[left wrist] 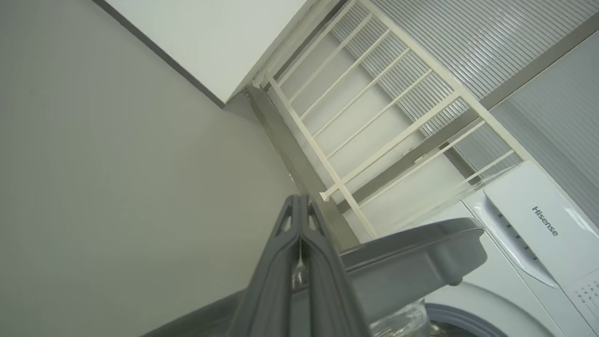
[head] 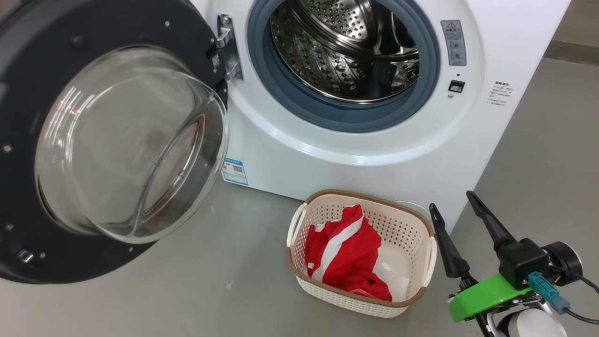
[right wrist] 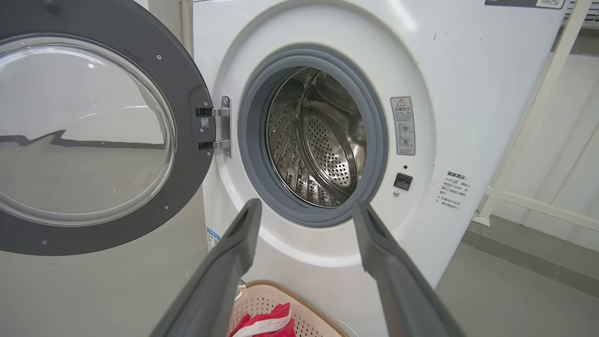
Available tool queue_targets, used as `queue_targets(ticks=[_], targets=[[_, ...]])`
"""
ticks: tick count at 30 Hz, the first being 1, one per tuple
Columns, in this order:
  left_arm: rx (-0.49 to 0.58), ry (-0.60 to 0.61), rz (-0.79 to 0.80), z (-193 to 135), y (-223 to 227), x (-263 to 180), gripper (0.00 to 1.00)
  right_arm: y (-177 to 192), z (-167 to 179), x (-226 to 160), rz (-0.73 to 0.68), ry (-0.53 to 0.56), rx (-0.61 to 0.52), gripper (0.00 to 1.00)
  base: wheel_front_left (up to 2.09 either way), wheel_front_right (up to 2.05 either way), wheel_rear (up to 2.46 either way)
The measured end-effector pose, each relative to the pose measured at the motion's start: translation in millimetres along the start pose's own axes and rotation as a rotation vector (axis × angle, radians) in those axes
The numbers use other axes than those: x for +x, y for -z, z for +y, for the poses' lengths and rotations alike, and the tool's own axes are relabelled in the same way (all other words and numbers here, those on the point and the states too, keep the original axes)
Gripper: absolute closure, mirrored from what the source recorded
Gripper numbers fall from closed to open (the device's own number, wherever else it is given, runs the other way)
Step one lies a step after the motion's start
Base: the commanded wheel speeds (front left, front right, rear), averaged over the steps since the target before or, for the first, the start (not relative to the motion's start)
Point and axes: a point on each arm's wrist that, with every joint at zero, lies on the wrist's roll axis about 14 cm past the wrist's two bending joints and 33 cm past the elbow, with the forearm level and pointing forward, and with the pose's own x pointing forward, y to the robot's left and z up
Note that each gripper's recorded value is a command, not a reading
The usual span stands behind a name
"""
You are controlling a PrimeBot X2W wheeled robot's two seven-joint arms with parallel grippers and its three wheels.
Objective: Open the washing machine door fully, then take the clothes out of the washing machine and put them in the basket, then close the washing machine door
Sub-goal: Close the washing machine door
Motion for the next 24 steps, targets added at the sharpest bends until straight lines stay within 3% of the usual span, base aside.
queue_targets(ticks=[6, 12, 24], targets=[[-0.072, -0.031, 0.200, 15, 27, 9, 1.00, 1, -1, -4, 0.013, 0.005, -0.005, 0.00, 0.00, 0.00, 0.00], [-0.159, 0.038, 0.336, 3, 52, 12, 1.00, 6, -6, -10, 0.031, 0.020, -0.011, 0.00, 0.00, 0.00, 0.00], [-0.159, 0.082, 0.433, 3, 62, 8, 1.00, 10, -6, -15, 0.045, 0.020, -0.016, 0.00, 0.00, 0.00, 0.00]])
